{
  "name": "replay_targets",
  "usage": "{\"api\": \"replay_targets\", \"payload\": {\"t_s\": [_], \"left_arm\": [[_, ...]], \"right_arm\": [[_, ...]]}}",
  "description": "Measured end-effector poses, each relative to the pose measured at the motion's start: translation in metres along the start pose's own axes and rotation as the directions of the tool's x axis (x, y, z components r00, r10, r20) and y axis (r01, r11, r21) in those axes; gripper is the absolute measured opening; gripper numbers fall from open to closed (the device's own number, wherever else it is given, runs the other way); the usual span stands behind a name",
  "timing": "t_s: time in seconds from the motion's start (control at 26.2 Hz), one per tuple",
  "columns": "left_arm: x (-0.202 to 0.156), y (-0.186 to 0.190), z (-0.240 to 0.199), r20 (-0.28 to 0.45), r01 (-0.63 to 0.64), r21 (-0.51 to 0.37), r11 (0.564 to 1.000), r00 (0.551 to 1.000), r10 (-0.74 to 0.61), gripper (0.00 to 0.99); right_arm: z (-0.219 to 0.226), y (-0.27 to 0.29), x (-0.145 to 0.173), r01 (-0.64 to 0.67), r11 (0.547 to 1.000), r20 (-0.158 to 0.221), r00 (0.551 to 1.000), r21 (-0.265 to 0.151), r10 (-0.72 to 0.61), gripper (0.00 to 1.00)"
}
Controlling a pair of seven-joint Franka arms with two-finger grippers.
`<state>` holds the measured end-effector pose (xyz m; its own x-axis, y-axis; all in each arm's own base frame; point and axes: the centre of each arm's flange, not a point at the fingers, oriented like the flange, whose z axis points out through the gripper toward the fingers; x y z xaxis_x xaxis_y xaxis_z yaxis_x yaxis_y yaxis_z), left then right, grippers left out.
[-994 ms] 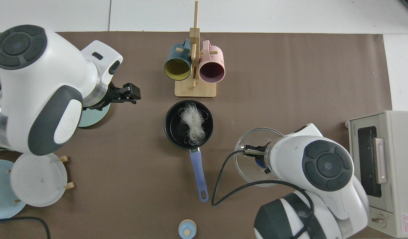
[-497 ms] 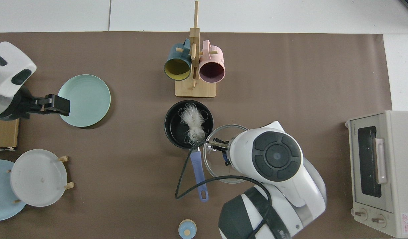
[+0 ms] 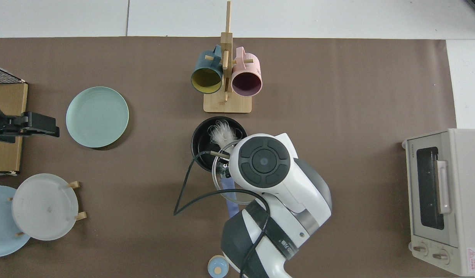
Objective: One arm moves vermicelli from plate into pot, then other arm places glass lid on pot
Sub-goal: 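Lift the glass lid and carry it over the pot with the right gripper, then lower the glass lid onto the pot with the right gripper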
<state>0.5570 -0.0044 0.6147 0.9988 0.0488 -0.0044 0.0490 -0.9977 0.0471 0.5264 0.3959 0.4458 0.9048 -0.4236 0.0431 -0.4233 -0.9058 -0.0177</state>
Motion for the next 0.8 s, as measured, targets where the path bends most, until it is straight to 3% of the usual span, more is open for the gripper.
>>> {"api": "replay_targets", "payload": {"t_s": [0.8], "left_arm": [[-0.001, 0.007, 0.0, 0.001, -0.03, -0.001, 1.0, 1.0, 0.03, 0.991]], "right_arm": [[0.051, -0.046, 0.047, -0.059, 0.997, -0.003, 0.998, 0.054, 0.059, 0.5]]}}
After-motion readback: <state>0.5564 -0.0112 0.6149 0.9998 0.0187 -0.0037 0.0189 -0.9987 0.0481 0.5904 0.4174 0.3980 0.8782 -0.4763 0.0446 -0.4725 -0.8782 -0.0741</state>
